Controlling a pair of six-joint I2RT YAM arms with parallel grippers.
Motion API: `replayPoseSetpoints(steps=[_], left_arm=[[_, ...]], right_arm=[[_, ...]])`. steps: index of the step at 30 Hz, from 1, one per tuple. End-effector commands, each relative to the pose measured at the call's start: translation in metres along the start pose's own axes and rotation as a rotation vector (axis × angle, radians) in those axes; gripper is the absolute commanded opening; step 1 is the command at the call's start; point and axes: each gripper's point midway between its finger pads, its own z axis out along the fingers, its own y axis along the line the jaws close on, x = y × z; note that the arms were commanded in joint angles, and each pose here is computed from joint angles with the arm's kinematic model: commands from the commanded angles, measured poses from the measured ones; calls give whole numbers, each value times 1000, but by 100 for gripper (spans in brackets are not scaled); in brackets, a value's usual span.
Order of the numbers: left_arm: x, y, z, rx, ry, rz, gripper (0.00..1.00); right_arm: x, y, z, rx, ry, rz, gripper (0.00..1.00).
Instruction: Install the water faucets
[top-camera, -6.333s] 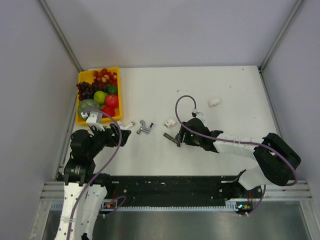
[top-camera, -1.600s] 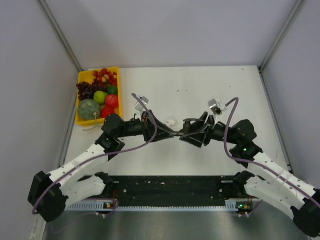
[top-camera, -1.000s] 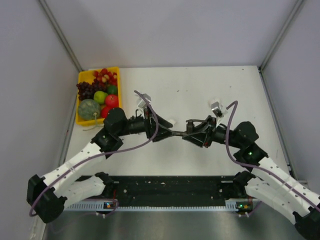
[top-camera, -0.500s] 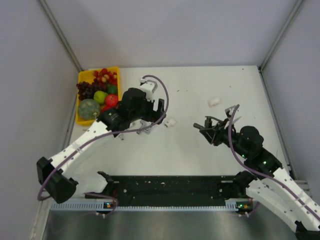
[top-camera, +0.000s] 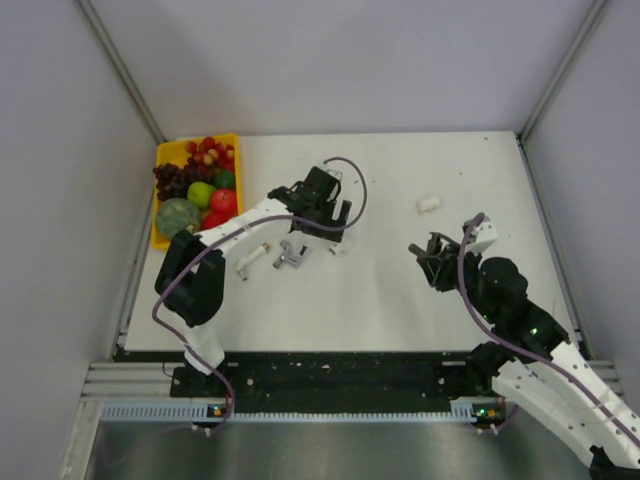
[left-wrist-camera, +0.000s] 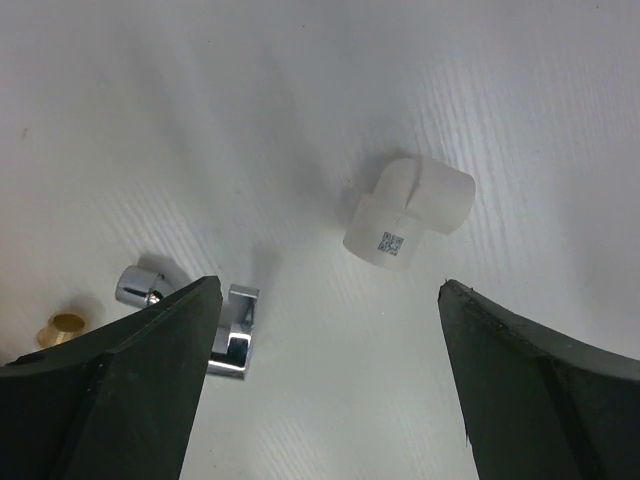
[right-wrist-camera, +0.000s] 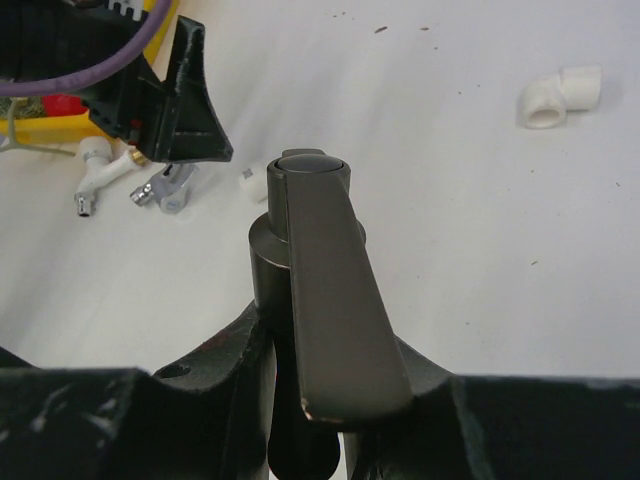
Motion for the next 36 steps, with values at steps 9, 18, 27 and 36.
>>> replayPoseSetpoints(steps=[9, 18, 27, 36], left_arm=[[-9, -51, 39, 254, 60, -16, 96], [20, -72, 35, 395, 127, -97, 96], [3, -105, -3, 587, -12, -193, 96], [14, -140, -25, 666, -7, -134, 96]], right_arm=[[-13, -2, -3, 0, -70, -21, 0], [-9, -3, -3, -6, -64, -31, 0], [-12, -5, -3, 10, -72, -39, 0], [-17, -6, -4, 19, -88, -41, 0]])
